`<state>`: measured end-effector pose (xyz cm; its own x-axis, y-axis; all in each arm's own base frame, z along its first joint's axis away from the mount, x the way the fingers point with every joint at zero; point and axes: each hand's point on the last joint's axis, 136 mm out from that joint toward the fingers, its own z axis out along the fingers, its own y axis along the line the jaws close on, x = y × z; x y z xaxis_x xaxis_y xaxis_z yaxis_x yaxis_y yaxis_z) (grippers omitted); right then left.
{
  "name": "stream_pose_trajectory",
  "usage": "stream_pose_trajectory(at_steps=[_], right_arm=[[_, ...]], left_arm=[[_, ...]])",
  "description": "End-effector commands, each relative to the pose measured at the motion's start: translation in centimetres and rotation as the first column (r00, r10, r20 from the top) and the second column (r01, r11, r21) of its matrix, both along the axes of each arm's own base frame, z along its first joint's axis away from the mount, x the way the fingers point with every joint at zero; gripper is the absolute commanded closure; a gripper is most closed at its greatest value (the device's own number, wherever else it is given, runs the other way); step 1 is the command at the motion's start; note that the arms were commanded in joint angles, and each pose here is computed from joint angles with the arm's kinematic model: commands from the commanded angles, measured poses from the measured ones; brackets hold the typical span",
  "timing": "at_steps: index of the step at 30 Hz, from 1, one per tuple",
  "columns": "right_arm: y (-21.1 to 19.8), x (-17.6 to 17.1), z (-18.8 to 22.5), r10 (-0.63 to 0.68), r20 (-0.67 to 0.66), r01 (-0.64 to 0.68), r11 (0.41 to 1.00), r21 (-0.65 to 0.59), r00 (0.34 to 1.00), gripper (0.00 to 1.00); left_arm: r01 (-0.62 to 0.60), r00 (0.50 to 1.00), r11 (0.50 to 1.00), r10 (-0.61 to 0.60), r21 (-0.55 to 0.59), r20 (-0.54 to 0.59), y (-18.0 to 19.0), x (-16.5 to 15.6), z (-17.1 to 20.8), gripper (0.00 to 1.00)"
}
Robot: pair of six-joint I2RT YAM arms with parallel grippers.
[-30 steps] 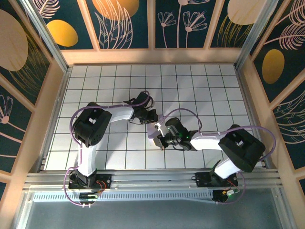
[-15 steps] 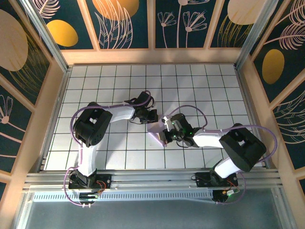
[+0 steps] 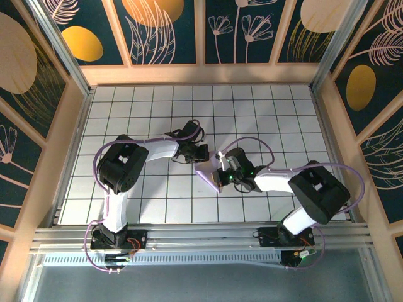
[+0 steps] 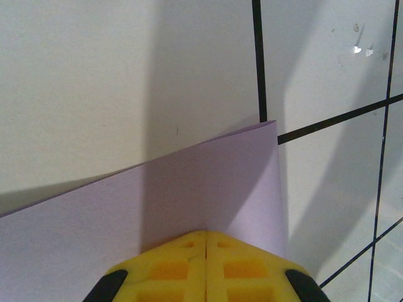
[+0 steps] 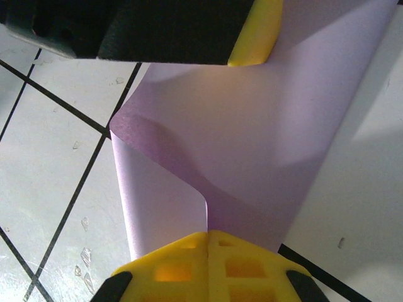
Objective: Fold a paper plane with a square sheet of paper (fold left side to right side)
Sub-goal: Third fold the triangle at the center of the table.
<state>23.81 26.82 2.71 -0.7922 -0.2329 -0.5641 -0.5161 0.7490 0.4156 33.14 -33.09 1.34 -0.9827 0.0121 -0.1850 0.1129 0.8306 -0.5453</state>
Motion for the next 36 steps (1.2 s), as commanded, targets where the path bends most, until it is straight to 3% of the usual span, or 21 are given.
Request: stream_pose_trajectory(at_steps=[1,36], right_arm=[[-0.09,0.95,0.03,-0.032,0.003,0.032,0.999,-0.013,0.999,1.0],[-0.52,1.5,-0.75,-0.054,-0.002,0.053,0.997,-0.053,0.999,1.0]], left_arm=[[0.01,0.998,0.996,-0.004,0.09,-0.061,1.18,-1.37,-2.68,0.94],[0.006,0.998,0.995,-0.001,0.099,-0.057,1.41,-1.39,-2.61,0.94]])
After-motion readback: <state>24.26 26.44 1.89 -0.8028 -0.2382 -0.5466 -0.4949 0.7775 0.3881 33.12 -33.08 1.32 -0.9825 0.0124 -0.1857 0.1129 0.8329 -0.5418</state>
